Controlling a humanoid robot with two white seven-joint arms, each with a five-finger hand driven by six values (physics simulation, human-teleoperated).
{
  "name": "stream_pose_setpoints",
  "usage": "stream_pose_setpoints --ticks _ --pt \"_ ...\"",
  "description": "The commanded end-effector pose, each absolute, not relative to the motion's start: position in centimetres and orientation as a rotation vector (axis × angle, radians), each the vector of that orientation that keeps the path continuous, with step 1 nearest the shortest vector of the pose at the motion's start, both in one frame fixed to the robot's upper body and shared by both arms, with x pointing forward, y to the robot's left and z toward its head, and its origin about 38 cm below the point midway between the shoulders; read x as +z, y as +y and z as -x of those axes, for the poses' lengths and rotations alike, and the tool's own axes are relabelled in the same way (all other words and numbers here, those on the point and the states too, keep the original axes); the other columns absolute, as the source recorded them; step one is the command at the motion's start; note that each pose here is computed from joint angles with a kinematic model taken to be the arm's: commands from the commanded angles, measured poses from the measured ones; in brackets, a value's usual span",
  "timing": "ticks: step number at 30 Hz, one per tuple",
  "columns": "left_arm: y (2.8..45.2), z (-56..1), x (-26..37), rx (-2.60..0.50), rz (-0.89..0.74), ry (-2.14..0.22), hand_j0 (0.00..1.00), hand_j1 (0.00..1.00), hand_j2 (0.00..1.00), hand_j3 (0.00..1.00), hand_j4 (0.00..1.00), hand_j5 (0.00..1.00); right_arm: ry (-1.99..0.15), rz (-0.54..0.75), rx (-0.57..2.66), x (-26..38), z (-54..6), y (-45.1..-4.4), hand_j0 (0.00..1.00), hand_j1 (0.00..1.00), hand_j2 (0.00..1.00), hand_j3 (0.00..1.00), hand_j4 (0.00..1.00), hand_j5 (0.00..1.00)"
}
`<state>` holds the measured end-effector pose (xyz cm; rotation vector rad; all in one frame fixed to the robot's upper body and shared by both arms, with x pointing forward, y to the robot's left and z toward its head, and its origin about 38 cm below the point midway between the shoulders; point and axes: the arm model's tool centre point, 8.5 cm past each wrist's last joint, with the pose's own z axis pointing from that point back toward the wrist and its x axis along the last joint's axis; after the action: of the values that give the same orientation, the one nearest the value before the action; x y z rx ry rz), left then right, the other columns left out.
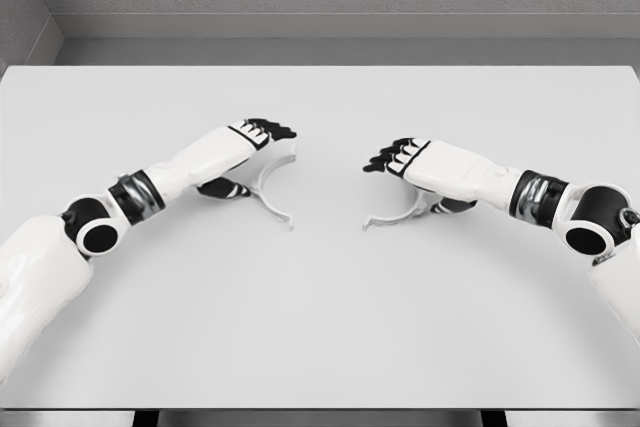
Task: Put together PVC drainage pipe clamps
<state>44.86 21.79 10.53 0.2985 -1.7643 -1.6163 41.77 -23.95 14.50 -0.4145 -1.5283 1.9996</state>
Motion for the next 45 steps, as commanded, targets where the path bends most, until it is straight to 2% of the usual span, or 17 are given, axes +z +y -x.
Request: stream_pose_setpoints --ticks 1,16,25,36,45 --pt "21.6 -44.9 10.6 -1.608 -0.291 -1.772 1.00 1.00 1.00 1.00 1.00 1.00 -1.530 0.395 1.979 14.0 -41.9 -23.7 1.00 1.00 1.00 1.00 1.00 1.00" --pt "22.2 -45.3 11.1 -1.606 -0.308 -1.769 1.00 1.00 1.00 1.00 1.00 1.00 -1.533 0.354 1.989 13.9 -43.4 -21.5 1.00 1.00 1.00 1.00 1.00 1.00" --pt "22.1 -45.3 11.2 -1.606 -0.309 -1.773 1.00 1.00 1.00 1.00 1.00 1.00 -1.483 0.396 1.958 14.7 -46.2 -23.1 1.00 1.00 1.00 1.00 1.00 1.00" --pt "21.8 -45.3 11.2 -1.605 -0.303 -1.779 1.00 1.00 1.00 1.00 1.00 1.00 -1.458 0.377 1.906 14.4 -49.2 -21.8 1.00 1.00 1.00 1.00 1.00 1.00" --pt "23.8 -45.8 11.9 -1.606 -0.351 -1.757 1.00 1.00 1.00 1.00 1.00 1.00 -1.470 0.364 1.901 14.4 -49.5 -20.9 1.00 1.00 1.00 1.00 1.00 1.00"
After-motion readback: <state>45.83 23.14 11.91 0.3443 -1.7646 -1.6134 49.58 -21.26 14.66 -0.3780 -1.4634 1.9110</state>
